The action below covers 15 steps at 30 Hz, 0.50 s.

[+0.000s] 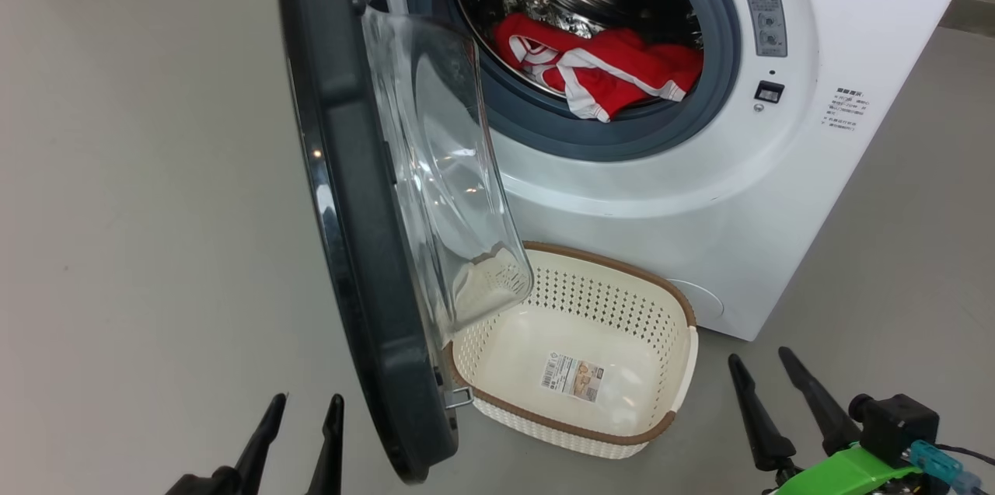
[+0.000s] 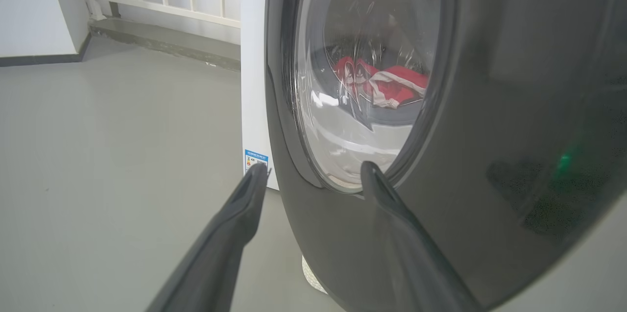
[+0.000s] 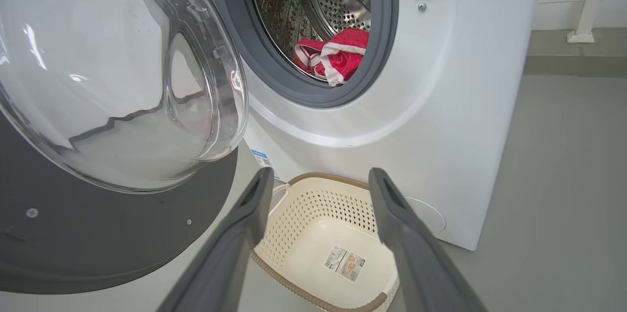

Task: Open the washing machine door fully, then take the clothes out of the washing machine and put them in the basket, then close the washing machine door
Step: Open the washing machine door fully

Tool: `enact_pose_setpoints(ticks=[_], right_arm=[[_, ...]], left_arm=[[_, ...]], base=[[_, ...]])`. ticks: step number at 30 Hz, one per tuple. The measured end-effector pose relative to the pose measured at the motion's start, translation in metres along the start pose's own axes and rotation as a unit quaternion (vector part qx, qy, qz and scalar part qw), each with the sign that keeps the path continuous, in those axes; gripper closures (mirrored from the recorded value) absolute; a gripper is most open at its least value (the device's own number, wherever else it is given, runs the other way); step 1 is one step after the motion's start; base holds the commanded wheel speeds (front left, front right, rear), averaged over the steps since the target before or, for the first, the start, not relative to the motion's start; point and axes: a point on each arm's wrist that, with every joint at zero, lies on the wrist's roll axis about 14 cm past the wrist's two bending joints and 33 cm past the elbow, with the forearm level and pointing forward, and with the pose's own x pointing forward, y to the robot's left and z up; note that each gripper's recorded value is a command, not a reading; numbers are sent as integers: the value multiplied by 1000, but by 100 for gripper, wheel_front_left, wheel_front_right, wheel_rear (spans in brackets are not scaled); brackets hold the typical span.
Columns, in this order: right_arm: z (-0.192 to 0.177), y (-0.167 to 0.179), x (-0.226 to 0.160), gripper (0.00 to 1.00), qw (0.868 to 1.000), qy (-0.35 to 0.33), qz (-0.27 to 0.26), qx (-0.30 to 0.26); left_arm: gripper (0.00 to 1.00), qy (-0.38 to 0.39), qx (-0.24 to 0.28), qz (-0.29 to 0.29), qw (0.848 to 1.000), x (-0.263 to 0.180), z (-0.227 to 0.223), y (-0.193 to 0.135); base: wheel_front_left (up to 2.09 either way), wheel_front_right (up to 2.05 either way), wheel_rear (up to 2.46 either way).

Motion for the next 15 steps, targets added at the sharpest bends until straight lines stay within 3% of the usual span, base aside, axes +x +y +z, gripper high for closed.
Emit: enact_pose_setpoints(ticks=[7,15], right_arm=[[15,-13,-7,0,999,-30,-29,-33],[-1,-16,-19,0,998,-8,-42,-39]], left_arm=[[0,1,1,2,1000,1,0,1],[0,0,1,2,1000,1,1,1]], base=[[0,0,0],[0,0,0]])
